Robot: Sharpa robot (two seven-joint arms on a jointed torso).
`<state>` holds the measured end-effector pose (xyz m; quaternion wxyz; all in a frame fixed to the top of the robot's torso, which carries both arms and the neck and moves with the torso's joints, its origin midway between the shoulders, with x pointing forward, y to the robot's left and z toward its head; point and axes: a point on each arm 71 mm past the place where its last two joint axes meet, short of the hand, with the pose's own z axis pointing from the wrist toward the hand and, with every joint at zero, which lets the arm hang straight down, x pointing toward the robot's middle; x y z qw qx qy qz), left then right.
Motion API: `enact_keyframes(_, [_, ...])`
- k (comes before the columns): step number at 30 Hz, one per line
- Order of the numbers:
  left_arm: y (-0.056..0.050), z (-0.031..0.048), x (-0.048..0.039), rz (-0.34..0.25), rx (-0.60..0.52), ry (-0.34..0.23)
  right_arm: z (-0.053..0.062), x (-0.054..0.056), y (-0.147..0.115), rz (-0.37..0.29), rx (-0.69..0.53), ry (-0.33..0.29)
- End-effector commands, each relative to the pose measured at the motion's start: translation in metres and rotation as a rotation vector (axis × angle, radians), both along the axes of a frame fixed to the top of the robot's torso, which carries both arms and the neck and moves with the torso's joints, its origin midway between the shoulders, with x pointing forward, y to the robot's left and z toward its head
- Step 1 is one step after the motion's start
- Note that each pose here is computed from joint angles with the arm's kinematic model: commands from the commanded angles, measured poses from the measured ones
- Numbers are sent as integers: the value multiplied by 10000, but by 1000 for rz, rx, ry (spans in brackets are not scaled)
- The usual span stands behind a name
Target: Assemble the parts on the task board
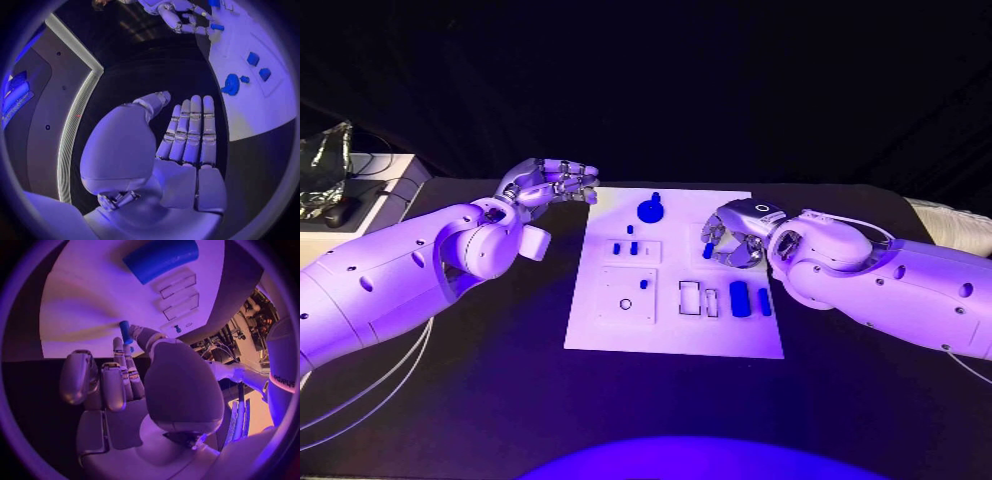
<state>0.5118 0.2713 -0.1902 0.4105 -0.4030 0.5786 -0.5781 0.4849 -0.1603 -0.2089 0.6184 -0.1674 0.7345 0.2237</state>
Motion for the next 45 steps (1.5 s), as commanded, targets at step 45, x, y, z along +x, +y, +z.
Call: enact_keyframes(45, [7,6,-5,-16,-14,2,-1,-67,77,-22,115,-108])
